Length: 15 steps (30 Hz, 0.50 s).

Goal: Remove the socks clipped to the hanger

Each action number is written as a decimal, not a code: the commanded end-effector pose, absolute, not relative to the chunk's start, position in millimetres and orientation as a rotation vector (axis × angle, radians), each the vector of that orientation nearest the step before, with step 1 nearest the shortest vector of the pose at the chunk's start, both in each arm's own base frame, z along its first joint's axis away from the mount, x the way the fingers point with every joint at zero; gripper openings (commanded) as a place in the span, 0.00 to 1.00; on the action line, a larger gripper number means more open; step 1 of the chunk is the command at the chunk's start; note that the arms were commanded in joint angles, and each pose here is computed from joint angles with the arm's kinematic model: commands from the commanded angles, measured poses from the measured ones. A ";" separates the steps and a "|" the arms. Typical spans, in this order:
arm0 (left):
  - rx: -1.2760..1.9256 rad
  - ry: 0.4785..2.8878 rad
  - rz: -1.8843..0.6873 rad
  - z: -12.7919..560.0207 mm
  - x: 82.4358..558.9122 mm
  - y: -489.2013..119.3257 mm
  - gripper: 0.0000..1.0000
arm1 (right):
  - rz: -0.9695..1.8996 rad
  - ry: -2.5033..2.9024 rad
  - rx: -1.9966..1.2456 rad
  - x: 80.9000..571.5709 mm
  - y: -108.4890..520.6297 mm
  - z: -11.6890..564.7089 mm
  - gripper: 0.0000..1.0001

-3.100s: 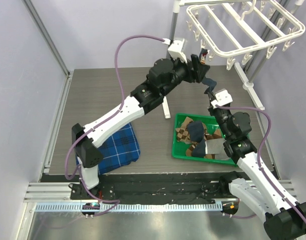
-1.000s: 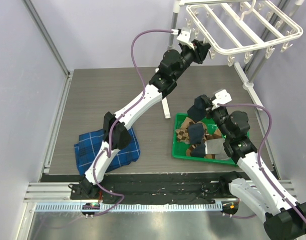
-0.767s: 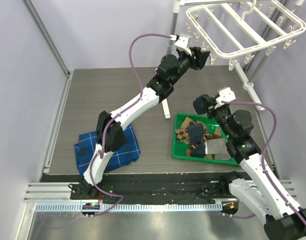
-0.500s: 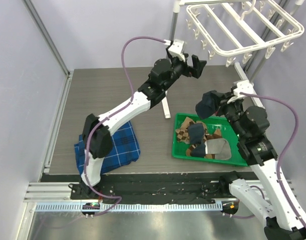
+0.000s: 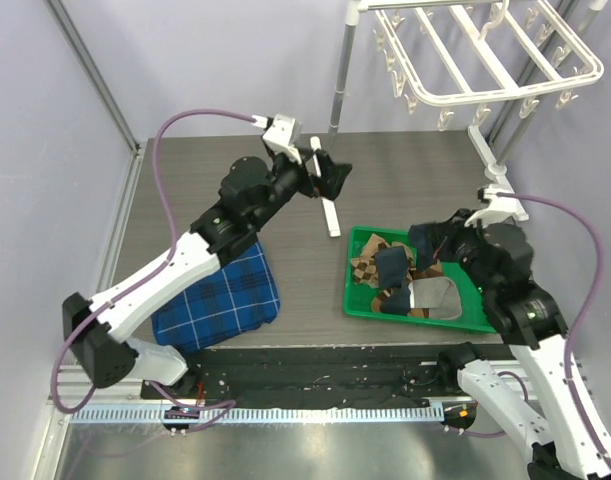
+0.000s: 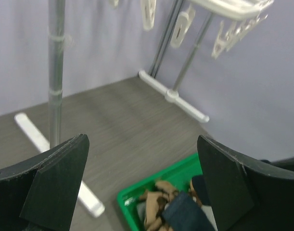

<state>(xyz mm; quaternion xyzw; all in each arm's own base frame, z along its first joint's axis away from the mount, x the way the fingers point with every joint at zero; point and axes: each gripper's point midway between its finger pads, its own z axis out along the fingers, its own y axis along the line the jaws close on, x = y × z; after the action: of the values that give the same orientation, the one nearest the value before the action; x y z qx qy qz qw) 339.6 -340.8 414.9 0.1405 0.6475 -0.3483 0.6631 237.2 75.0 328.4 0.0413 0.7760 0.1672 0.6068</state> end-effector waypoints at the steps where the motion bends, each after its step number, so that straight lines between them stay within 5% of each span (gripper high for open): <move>1: 0.358 1.614 -0.747 379.0 308.8 -310.7 1.00 | 0.335 1.939 0.342 237.2 60.0 254.2 0.08; 8: 0.395 1.760 -0.662 345.0 271.1 -265.7 1.00 | 0.246 1.983 0.661 231.7 36.6 168.9 0.22; 15: 0.412 1.756 -0.599 344.7 250.8 -234.2 1.00 | 0.106 1.988 0.888 224.0 13.5 134.0 0.52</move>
<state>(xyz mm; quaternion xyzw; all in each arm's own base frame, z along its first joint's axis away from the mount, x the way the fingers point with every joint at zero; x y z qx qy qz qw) 261.4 -254.3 350.3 0.1662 0.7475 -0.2830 0.5776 214.6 30.7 117.8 0.2806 0.8532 0.0617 0.4353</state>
